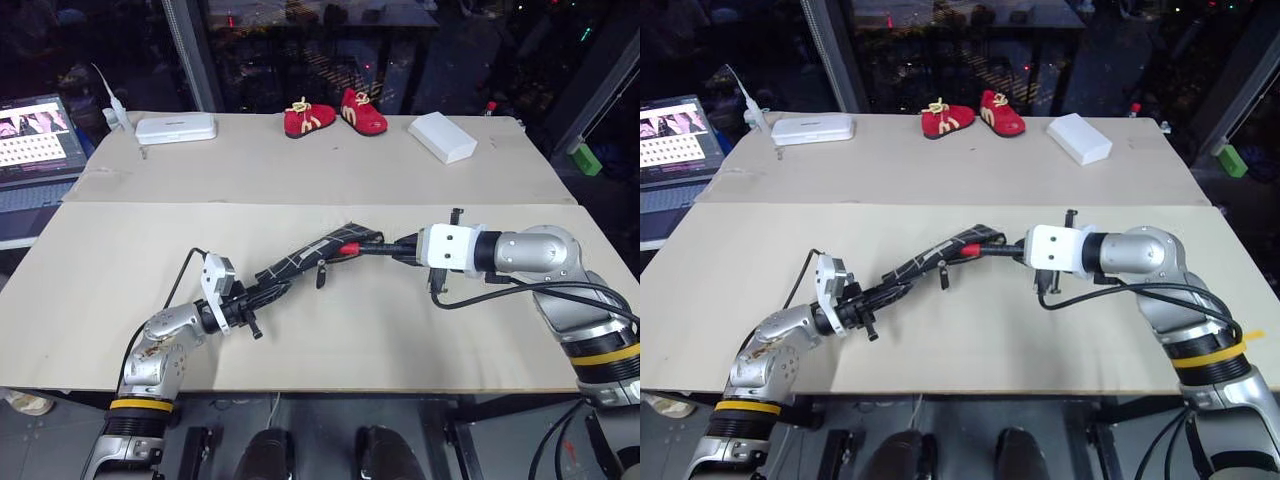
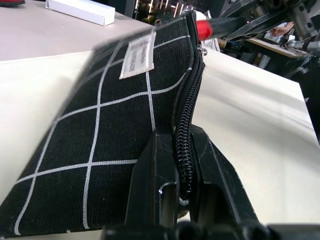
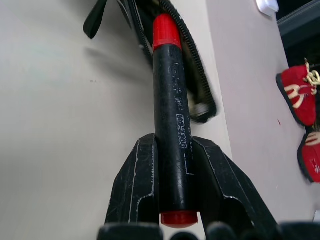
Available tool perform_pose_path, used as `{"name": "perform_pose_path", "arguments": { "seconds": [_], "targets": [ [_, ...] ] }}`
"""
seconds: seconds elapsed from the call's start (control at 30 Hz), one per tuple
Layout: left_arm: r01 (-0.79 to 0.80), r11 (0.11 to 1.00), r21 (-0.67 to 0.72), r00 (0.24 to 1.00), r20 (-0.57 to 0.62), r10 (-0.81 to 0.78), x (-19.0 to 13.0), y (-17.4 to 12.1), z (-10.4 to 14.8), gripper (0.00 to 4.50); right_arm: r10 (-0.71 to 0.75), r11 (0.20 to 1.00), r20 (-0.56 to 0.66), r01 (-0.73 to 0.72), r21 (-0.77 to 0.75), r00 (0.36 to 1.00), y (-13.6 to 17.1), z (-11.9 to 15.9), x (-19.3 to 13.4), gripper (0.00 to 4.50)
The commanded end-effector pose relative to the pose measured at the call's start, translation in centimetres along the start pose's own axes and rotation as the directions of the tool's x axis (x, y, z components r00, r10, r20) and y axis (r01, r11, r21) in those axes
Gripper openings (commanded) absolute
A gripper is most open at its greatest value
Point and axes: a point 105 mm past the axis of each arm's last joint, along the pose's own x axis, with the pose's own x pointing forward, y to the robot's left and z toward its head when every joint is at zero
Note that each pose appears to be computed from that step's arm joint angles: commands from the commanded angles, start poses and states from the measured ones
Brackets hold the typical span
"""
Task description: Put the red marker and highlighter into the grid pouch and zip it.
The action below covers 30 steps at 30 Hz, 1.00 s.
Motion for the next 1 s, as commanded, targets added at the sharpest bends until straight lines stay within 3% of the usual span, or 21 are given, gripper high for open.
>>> {"name": "perform_pose_path", "arguments": {
  "seconds": [0.03,0.43,0.67,0.73,0.87,1.0],
  "targets": [
    [0.022,0.999,0.033,1.0,0.007,-0.022,0.3,0.0,0.8,0.0,0.017,0.995,0.01,-0.016,-0.103,1.0,-0.3,1.1,1.0,0.59],
    [0.04,0.999,0.037,0.999,0.002,-0.04,0.6,0.2,0.9,0.0,0.084,0.964,0.089,-0.059,-0.259,0.992,0.1,4.7,6.7,0.59],
    [0.042,0.998,0.04,0.999,0.001,-0.042,0.6,0.0,0.9,0.0,0.107,0.974,0.192,-0.064,-0.22,0.975,0.8,7.0,8.5,0.59],
    [0.038,0.998,0.041,0.999,0.001,-0.038,0.5,0.0,0.9,0.0,0.116,0.986,0.195,-0.089,-0.144,0.974,0.8,6.6,8.1,1.61],
    [0.034,0.999,0.041,0.999,0.0,-0.034,0.4,0.1,0.9,0.0,0.003,0.993,0.168,0.017,-0.117,0.986,-1.6,5.4,7.1,2.79],
    [0.03,0.999,0.043,1.0,0.003,-0.03,0.4,0.1,1.0,0.0,-0.032,0.997,0.153,0.042,-0.065,0.988,-3.0,3.7,4.7,2.79]
  ]
}}
